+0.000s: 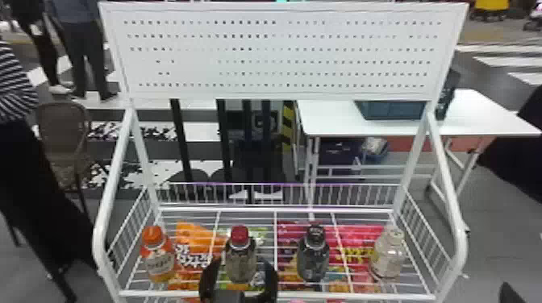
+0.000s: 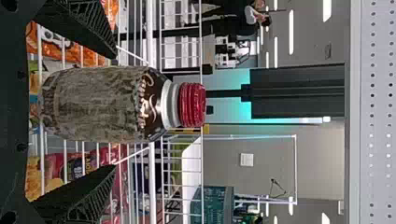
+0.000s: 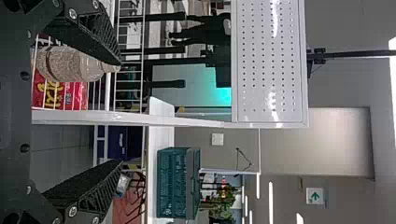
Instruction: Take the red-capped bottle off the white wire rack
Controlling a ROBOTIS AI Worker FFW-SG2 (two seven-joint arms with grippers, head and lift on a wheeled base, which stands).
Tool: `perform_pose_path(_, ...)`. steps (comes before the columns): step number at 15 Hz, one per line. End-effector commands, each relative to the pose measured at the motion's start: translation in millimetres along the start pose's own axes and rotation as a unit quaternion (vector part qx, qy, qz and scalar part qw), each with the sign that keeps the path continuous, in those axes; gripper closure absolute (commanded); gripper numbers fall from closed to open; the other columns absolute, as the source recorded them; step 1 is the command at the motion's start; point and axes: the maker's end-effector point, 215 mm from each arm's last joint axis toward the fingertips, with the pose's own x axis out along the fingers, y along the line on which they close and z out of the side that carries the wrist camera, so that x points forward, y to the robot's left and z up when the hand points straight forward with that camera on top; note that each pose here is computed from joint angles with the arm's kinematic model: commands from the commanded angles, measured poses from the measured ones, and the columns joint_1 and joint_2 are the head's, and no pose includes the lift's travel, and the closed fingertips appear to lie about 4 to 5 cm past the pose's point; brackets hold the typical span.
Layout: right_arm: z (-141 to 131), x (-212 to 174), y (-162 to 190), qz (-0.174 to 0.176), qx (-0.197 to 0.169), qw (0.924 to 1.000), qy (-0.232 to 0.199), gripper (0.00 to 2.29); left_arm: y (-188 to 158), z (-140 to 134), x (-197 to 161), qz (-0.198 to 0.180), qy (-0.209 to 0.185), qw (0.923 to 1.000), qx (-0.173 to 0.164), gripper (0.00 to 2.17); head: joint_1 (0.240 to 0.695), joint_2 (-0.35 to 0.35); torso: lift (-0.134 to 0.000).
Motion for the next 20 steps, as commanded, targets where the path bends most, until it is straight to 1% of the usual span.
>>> perform_pose_path(1,0,-1,1,0.002,-0.002,1.0,0.001,0.15,7,6,15,0.006,-0.012,0.9999,-0.005,0.04,0.499,0.0,0.0)
perform_pose_path(4,1,-3,-4,-0.002,-0.007,1.0,0.003,0.15,10,9,32,0.006,-0.008,0.9998,-0.018,0.05,0.499,0.0,0.0)
perform_pose_path(5,0,-4,-5,-0.002,-0.007,1.0,0.004,0.15,10,9,33,0.005,-0.008,0.9998,-0.016,0.19,0.499,0.0,0.0)
perform_pose_path(6,0,-4,-6,-0.003,-0.008,1.0,0.004,0.15,7,10,34,-0.004,-0.009,0.9998,-0.017,0.56,0.499,0.0,0.0)
perform_pose_path(7,-1,-4,-8,-0.005,-0.008,0.9999,0.006,0.15,9,9,34,-0.002,-0.007,0.9998,-0.018,1.19,0.499,0.0,0.0)
perform_pose_path(8,-2,-4,-8,-0.005,-0.009,0.9999,0.006,0.15,10,11,34,0.002,-0.007,0.9997,-0.024,1.73,0.499,0.0,0.0)
perform_pose_path(9,-1,-3,-9,-0.005,-0.009,0.9999,0.005,0.15,10,12,33,0.0,-0.008,0.9996,-0.026,1.86,0.499,0.0,0.0)
perform_pose_path(13,1,0,-8,-0.004,-0.008,1.0,0.002,0.15,10,28,22,-0.008,-0.016,0.9994,-0.029,1.86,0.499,0.0,0.0)
perform_pose_path(15,0,0,-8,-0.005,-0.007,1.0,0.003,0.15,7,44,12,-0.014,-0.009,0.9996,-0.024,1.86,0.499,0.0,0.0)
perform_pose_path(17,-1,0,-8,-0.005,-0.007,1.0,0.003,0.15,15,68,0,-0.013,0.002,0.9997,-0.019,1.86,0.499,0.0,0.0)
perform_pose_path(18,-1,1,-7,-0.005,-0.006,1.0,0.002,0.15,22,83,-8,-0.009,-0.002,0.9998,-0.019,1.86,0.499,0.0,0.0)
perform_pose_path(20,-1,2,-6,-0.004,-0.004,1.0,0.001,0.15,51,116,-23,0.011,-0.02,0.9994,-0.027,1.86,0.499,0.0,0.0)
